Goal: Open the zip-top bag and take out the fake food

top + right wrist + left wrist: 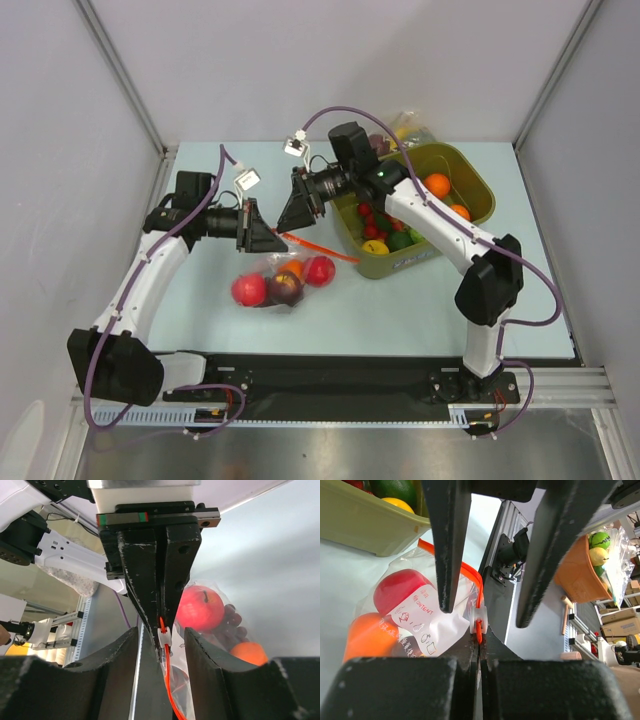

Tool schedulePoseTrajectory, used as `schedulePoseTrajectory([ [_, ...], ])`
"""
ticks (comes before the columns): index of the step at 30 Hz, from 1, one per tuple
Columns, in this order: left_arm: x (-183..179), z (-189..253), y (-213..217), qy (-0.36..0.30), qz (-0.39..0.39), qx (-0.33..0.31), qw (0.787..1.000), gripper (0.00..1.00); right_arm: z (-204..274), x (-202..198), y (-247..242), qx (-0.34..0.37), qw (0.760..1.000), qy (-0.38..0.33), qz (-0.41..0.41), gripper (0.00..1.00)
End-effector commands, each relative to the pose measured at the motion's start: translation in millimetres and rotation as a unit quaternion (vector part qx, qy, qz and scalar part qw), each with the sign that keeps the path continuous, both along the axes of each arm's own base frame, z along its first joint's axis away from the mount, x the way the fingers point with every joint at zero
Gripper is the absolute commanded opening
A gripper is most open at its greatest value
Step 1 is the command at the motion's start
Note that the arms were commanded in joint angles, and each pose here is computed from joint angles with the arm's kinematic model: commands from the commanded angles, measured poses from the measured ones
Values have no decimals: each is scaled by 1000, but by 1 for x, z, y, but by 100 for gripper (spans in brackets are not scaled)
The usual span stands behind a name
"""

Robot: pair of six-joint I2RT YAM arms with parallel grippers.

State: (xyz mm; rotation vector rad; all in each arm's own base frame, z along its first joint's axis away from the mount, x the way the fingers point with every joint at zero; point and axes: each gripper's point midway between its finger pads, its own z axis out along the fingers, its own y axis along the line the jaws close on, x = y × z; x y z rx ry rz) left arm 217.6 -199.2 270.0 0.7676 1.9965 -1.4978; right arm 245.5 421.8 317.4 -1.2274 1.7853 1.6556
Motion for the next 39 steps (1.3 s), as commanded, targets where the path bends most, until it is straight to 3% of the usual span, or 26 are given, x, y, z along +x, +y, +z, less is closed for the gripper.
schedulePoseTrajectory([
  [1,-1,20,-5,-41,-23,-24,999,0,-3,-4,2,6,1000,7,17,47],
  [9,0,19,-6,-42,-21,-22,999,0,-6,-8,0,3,1000,9,25,41],
  [21,4,16,-5,-44,-13,-14,999,0,-5,-10,-1,6,1000,7,29,0],
  [39,17,7,2,-63,28,13,998,0,-21,1,-19,-22,1000,9,4,0],
])
